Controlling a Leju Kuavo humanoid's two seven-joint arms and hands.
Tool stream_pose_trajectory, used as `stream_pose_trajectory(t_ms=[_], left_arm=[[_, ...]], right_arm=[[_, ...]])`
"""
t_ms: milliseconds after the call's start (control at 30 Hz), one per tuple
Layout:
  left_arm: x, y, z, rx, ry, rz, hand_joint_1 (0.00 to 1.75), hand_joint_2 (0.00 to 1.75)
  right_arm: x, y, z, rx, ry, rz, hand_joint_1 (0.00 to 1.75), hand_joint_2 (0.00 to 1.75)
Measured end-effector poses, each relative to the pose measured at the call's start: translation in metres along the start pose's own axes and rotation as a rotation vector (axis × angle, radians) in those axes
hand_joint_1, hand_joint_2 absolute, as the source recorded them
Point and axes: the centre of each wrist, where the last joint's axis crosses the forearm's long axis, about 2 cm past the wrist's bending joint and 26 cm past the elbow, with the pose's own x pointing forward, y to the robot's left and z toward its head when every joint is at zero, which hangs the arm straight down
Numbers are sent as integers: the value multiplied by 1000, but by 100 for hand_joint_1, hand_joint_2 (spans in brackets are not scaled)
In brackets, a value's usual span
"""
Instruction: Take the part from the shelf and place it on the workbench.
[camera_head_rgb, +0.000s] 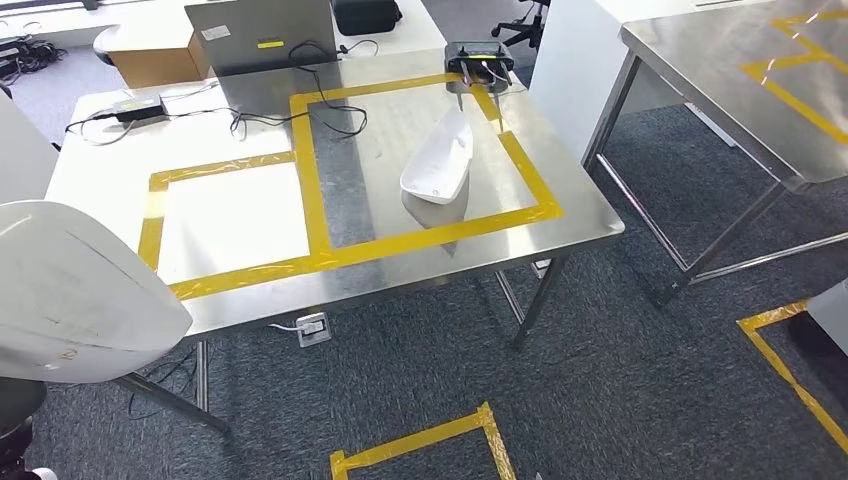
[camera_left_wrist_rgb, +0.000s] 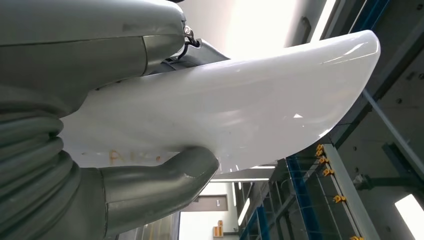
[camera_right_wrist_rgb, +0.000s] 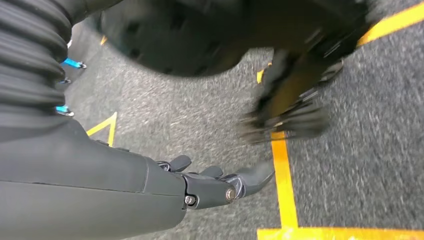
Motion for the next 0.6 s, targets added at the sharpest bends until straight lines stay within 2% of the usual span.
stream_pose_trajectory(t_ms=[200,333,467,600], left_arm=[[-4,0,5,17,18,9,175,175],[-3,4,2,14,24,-2,175,175],[-8,14,7,45,115,-35,175,175],[-19,39,10,88,236,-156,175,175]], right_arm=[[-14,-5,2,-15,28,-4,0,175],[-10,-3,1,-11,20,-3,0,175],[-4,-1,1,-8,9,0,0,175],[-5,-1,1,-1,17,8,0,175]])
